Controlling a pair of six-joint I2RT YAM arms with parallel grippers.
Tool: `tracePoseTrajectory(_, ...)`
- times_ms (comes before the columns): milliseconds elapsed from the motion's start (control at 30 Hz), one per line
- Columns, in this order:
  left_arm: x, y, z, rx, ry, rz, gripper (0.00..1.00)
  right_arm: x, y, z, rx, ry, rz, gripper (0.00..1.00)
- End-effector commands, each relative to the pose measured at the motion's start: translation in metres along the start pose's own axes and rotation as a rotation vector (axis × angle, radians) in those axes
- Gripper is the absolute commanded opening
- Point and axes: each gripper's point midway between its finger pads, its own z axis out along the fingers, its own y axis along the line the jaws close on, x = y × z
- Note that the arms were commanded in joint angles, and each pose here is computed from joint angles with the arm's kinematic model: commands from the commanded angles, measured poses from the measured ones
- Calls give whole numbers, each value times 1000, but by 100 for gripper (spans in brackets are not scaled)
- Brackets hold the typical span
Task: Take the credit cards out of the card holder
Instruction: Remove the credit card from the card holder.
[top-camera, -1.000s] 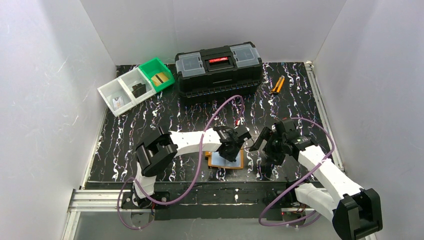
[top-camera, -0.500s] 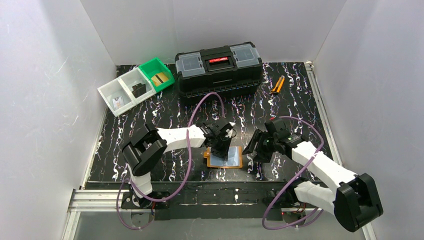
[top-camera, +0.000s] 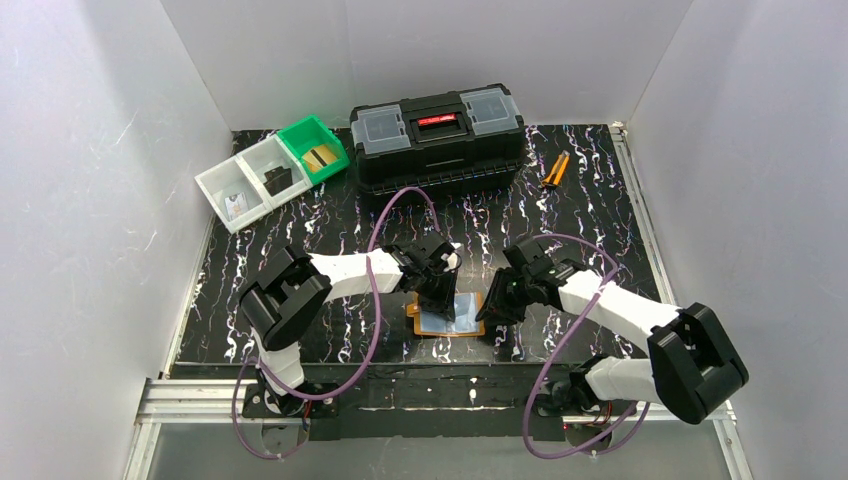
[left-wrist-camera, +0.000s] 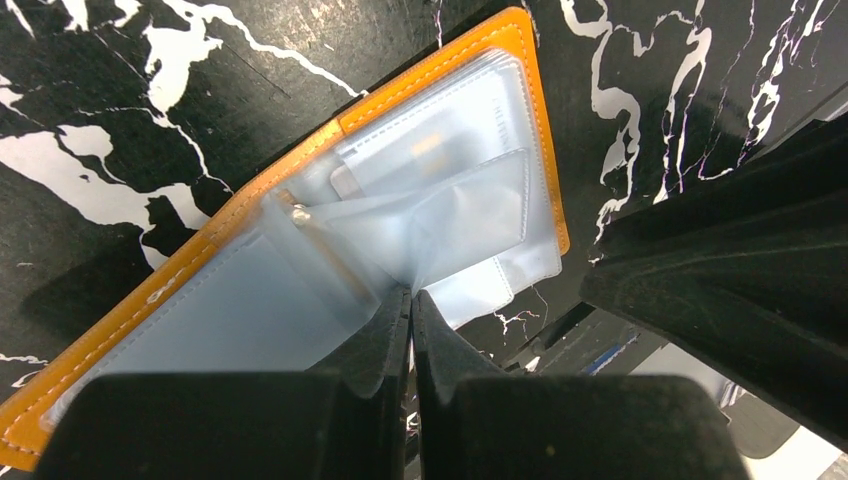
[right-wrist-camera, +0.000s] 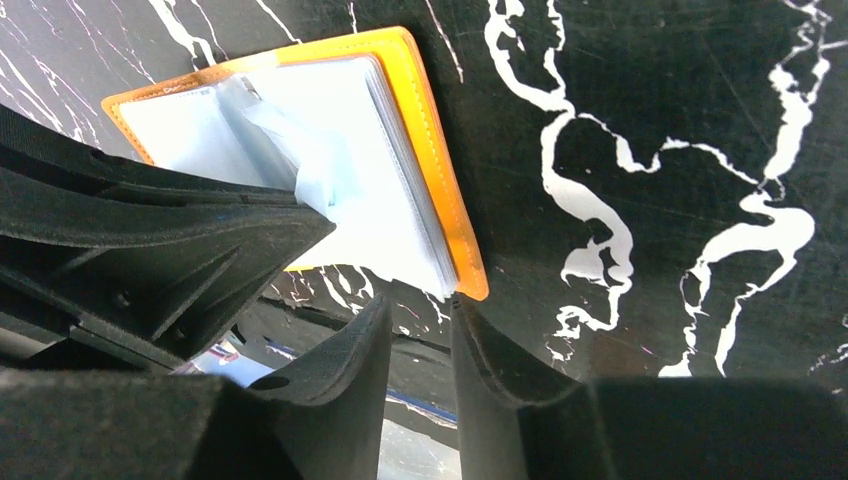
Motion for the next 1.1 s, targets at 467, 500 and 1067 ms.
tracePoseTrajectory(467,8,4,-10,9,20,-12,0,-8,17,13,10,-8,-28,28)
tracePoseTrajectory(500,9,4,-10,10,21,-12,0,-8,16,14,13,-5,-28,28)
tracePoseTrajectory(1067,7,1,-9,19,25,-11,0,-5,24,15,-5,3,-41,23)
